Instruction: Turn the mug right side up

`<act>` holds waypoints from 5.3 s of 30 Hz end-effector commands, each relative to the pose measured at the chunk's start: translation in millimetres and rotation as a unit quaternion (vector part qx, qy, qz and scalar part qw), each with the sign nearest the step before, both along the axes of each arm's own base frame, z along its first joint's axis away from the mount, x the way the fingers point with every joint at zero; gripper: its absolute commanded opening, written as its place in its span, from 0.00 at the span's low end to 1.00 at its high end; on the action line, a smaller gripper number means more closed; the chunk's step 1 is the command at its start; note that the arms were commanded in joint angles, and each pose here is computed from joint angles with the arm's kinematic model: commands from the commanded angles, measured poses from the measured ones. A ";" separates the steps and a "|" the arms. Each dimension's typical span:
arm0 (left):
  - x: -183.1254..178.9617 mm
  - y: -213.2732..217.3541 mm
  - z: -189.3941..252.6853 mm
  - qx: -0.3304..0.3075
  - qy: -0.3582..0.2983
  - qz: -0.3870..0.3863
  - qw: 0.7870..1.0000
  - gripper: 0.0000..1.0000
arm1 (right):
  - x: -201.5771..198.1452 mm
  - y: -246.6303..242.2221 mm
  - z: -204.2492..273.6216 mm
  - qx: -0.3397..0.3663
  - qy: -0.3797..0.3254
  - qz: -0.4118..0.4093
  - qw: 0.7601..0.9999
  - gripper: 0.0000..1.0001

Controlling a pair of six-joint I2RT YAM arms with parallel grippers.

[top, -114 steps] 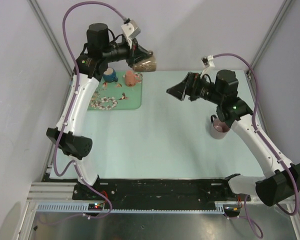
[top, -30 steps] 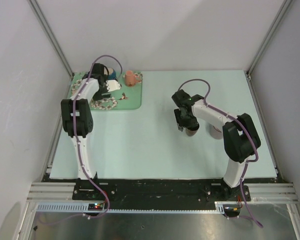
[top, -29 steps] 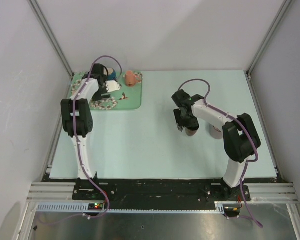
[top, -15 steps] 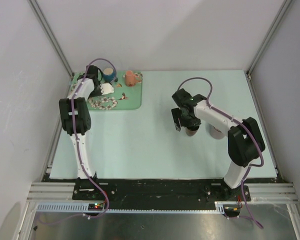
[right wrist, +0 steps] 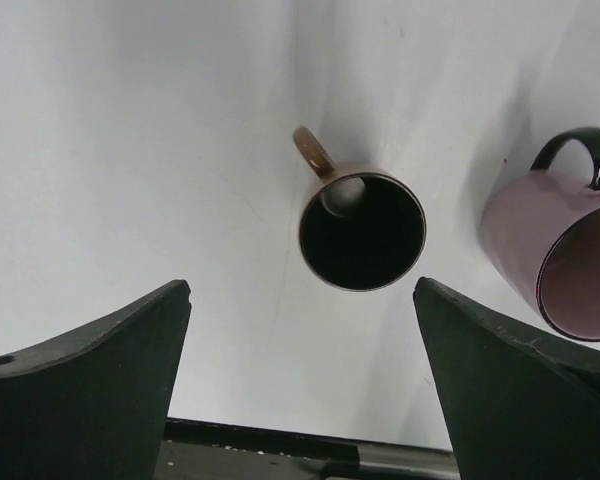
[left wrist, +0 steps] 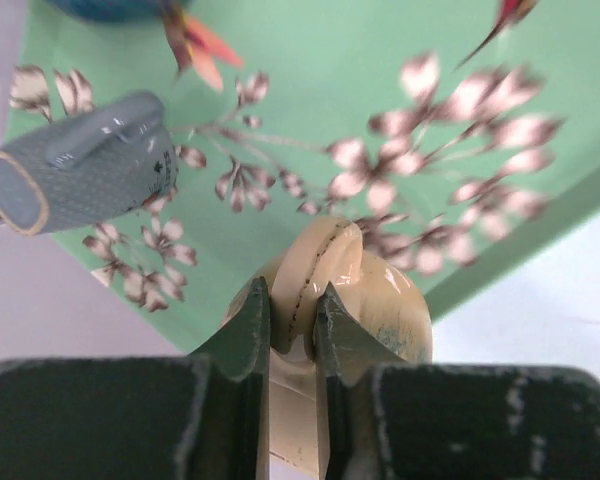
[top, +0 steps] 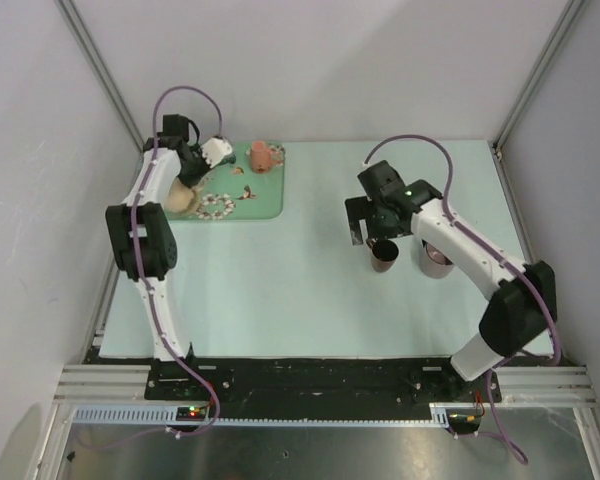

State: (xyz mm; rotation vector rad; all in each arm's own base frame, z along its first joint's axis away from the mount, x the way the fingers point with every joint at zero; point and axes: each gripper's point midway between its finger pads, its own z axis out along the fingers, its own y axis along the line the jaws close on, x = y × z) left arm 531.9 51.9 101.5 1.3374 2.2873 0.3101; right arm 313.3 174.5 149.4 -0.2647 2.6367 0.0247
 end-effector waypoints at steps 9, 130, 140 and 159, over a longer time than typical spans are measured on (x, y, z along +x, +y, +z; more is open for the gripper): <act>-91.6 -222.0 302.1 -0.442 -0.143 -0.077 0.882 0.00 | -9.3 119.0 215.9 0.427 -0.191 0.178 0.866 0.99; 87.7 28.8 33.9 0.191 -0.080 -0.257 0.944 0.00 | -41.2 125.3 -19.1 0.062 0.052 0.188 0.979 0.94; 46.6 -20.5 112.4 0.003 -0.150 -0.116 0.982 0.00 | -39.5 124.6 13.2 0.121 0.010 0.191 0.974 0.99; -121.2 -240.7 342.0 -0.462 -0.165 -0.100 0.865 0.00 | -0.5 171.6 241.6 0.488 -0.181 0.234 0.821 0.99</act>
